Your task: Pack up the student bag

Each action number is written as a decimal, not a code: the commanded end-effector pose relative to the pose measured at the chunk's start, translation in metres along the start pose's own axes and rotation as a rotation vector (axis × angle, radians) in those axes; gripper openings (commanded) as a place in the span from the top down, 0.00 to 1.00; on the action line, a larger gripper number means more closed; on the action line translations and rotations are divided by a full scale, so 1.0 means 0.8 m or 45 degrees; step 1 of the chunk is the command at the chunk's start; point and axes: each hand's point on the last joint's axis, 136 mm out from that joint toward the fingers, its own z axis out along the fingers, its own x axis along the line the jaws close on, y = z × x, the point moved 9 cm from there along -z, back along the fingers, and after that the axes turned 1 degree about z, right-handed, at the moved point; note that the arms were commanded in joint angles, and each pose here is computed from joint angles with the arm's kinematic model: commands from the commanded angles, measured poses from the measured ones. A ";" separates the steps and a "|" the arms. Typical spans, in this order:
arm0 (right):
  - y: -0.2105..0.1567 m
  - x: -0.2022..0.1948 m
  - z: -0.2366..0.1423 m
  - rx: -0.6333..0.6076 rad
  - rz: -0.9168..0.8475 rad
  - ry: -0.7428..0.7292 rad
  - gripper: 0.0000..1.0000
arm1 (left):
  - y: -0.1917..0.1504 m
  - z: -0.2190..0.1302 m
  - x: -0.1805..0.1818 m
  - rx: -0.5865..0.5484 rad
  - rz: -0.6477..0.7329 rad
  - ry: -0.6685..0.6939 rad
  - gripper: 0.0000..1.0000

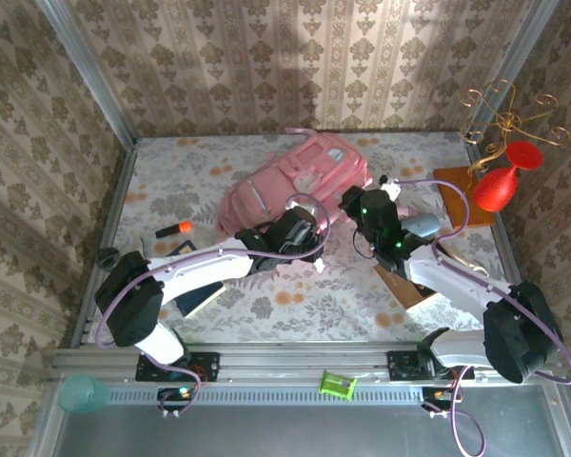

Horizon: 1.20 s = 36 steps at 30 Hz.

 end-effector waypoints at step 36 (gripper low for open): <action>0.015 0.031 -0.039 -0.177 0.257 0.085 1.00 | 0.044 -0.035 0.003 -0.295 -0.078 0.036 0.70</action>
